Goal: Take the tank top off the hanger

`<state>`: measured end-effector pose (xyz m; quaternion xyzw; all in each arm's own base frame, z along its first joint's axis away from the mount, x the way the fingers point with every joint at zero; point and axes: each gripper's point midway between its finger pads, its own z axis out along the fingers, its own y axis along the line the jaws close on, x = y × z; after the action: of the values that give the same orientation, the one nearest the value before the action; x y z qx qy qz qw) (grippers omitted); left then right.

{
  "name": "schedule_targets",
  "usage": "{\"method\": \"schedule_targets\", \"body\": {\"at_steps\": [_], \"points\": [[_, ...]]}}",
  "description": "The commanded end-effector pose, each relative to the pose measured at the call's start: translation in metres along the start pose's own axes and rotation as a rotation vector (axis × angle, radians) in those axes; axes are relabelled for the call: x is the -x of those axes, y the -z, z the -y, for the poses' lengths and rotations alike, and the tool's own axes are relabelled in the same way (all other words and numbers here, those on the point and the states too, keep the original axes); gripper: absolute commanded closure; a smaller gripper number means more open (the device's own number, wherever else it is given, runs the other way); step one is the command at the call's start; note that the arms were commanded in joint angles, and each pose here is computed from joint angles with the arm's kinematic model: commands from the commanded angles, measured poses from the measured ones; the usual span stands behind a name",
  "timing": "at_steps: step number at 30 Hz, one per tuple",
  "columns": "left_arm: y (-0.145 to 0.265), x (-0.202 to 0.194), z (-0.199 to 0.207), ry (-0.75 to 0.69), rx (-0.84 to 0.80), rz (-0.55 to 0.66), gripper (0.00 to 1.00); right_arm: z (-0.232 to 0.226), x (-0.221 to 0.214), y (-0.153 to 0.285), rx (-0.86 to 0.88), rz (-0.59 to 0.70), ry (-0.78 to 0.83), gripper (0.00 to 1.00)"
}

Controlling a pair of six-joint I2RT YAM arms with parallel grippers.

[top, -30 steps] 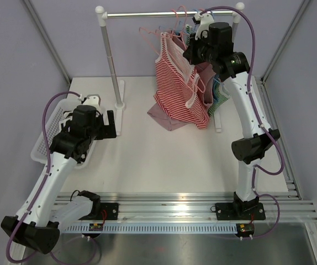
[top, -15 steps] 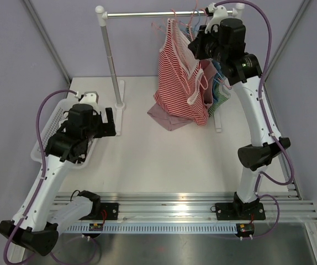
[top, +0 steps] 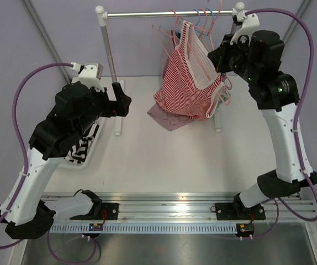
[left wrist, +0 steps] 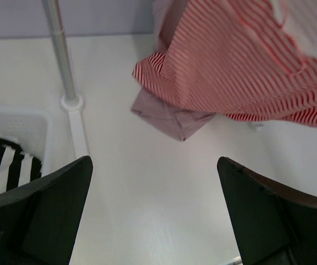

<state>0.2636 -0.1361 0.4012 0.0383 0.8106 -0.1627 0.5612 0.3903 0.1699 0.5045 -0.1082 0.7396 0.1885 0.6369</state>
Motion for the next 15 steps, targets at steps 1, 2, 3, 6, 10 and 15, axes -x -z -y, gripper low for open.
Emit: {"method": "schedule_targets", "body": {"at_steps": [1,2,3,6,10,15], "points": [[0.003,0.049,0.032,0.020,-0.070,0.129,0.01,-0.002,0.026,0.060,-0.010,0.095,0.023,1.00],[0.002,0.053,0.044,0.005,-0.104,0.135,0.01,-0.003,0.017,0.064,0.001,0.070,0.021,1.00],[0.002,0.062,0.055,0.004,-0.140,0.159,0.01,-0.007,0.014,0.071,0.019,0.062,0.023,1.00],[0.004,0.084,0.097,-0.044,-0.278,0.219,0.01,-0.017,0.008,0.112,0.065,0.054,0.009,1.00],[0.004,0.105,0.155,-0.140,-0.431,0.307,0.01,-0.023,-0.001,0.152,0.084,0.057,-0.015,1.00],[0.005,0.114,0.199,-0.186,-0.555,0.381,0.01,-0.030,0.003,0.201,0.106,0.091,-0.030,1.00]]}}
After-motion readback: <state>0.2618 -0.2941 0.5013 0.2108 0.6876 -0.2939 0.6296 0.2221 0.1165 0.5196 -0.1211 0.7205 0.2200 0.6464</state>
